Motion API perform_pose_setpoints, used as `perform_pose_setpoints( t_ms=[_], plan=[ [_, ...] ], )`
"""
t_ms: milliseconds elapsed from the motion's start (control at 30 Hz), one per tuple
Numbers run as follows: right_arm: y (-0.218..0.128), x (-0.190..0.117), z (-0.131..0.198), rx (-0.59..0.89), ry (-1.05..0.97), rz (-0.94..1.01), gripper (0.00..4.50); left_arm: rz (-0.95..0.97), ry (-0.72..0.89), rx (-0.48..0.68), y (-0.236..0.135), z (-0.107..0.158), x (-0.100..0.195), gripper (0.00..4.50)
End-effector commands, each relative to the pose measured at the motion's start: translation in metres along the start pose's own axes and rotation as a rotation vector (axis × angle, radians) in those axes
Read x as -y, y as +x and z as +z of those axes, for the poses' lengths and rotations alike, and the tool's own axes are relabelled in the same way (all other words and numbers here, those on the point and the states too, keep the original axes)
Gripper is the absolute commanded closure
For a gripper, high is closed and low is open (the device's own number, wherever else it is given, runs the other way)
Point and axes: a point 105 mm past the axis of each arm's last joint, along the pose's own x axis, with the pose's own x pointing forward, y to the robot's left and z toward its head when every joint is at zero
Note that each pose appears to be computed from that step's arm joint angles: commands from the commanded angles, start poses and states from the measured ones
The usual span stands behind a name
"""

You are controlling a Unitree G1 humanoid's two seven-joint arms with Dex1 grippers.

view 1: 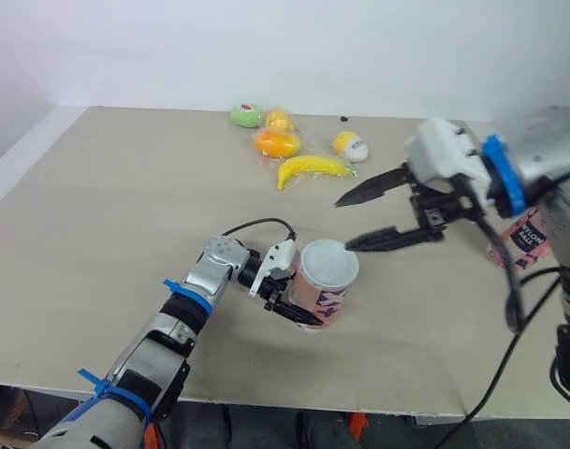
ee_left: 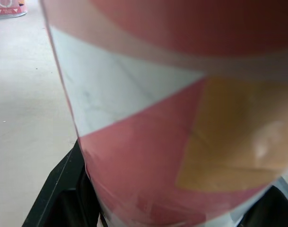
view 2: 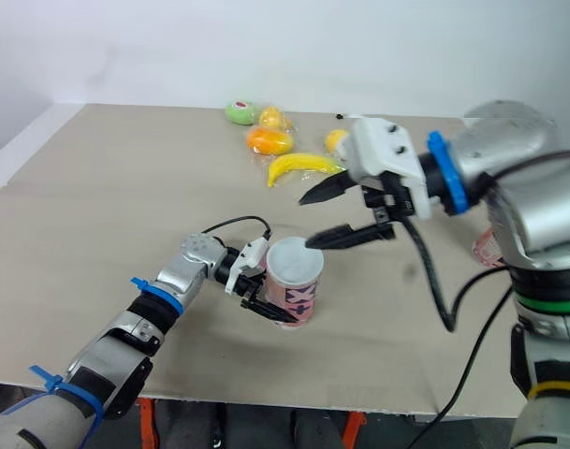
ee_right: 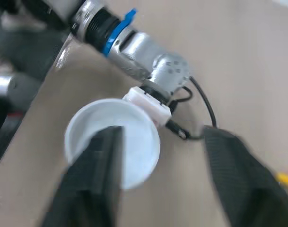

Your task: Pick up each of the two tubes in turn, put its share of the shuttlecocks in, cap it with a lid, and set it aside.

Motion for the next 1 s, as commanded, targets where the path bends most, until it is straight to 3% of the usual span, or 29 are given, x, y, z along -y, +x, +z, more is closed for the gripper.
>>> perform_pose_setpoints(
  t_ms=[33,200,300,333,700,1000],
  plan=[
    [-0.020,-0.010,0.003,0.044,0.011,-0.132,0.16,0.055,0.010,0.002,-0.007,-0.001,-0.006,1.56],
    [-0.021,-0.022,-0.028,0.077,0.158,-0.300,0.16,0.070,0.048,0.047,-0.008,0.011,-0.009,1.56],
    [-0.013,-0.035,-0.045,0.080,0.230,-0.349,0.00,0.053,0.045,0.075,-0.010,0.017,-0.007,0.66],
    [-0.009,-0.040,-0.050,0.085,0.256,-0.359,0.00,0.046,0.047,0.076,-0.011,0.018,-0.006,0.05],
    [0.026,-0.072,-0.068,0.114,0.374,-0.306,0.00,0.018,0.044,0.030,-0.033,0.018,0.008,0.05],
    [0.043,-0.074,-0.069,0.129,0.370,-0.254,0.00,0.158,0.048,-0.072,-0.091,0.012,0.009,0.05]
  ],
)
